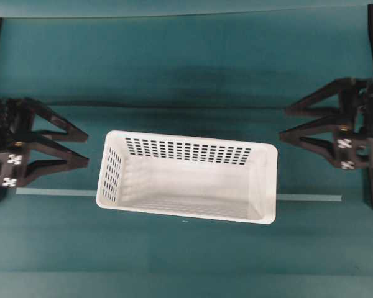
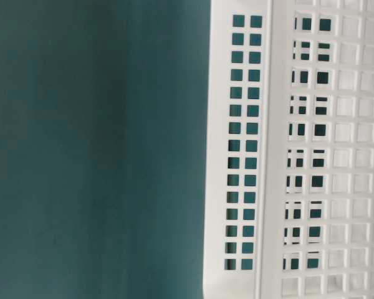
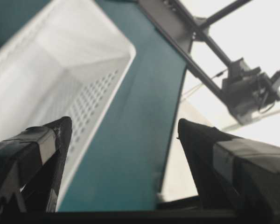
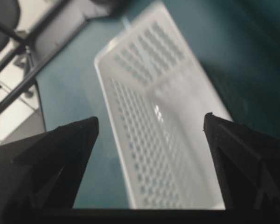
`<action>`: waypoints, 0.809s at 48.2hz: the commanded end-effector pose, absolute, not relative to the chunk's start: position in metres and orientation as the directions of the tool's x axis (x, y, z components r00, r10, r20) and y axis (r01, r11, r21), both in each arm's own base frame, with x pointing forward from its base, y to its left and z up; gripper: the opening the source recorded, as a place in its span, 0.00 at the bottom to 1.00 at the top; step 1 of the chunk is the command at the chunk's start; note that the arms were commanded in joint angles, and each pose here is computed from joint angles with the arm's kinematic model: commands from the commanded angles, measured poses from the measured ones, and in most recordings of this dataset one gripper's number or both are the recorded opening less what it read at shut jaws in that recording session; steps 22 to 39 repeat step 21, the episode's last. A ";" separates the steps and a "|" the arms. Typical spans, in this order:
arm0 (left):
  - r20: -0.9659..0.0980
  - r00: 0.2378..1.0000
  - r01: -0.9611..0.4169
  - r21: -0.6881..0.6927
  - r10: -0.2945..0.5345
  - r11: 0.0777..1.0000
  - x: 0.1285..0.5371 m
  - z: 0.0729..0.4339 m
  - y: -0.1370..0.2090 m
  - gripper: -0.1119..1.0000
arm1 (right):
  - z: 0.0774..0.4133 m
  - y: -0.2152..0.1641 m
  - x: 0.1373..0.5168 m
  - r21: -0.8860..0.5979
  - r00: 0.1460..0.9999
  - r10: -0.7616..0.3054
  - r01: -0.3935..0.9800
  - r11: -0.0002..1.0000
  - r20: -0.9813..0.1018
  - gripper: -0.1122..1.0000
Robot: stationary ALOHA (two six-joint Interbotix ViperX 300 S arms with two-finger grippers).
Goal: Lift the white basket with both hands.
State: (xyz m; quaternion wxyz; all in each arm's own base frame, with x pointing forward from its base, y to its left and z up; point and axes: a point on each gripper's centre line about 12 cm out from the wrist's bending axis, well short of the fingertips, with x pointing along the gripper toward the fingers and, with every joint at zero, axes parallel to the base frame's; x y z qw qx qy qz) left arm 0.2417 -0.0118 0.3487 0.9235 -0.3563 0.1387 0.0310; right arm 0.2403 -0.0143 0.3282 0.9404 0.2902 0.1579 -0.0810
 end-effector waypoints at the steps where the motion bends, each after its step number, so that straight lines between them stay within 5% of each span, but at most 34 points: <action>1: -0.228 0.973 -0.108 -0.605 -0.042 0.789 0.235 0.361 -0.011 0.93 | 0.345 -0.014 0.234 0.441 0.967 -0.063 0.170 0.881 -0.246 0.97; 14: -0.134 0.990 -0.021 -0.448 -0.044 0.894 0.209 0.381 -0.010 0.93 | 0.363 -0.009 0.208 0.255 0.990 -0.046 0.079 0.964 -0.130 0.97; 39: -0.101 0.994 0.002 -0.384 -0.044 0.923 0.198 0.386 -0.010 0.93 | 0.359 -0.008 0.197 0.243 0.992 -0.043 0.070 0.968 -0.115 0.97</action>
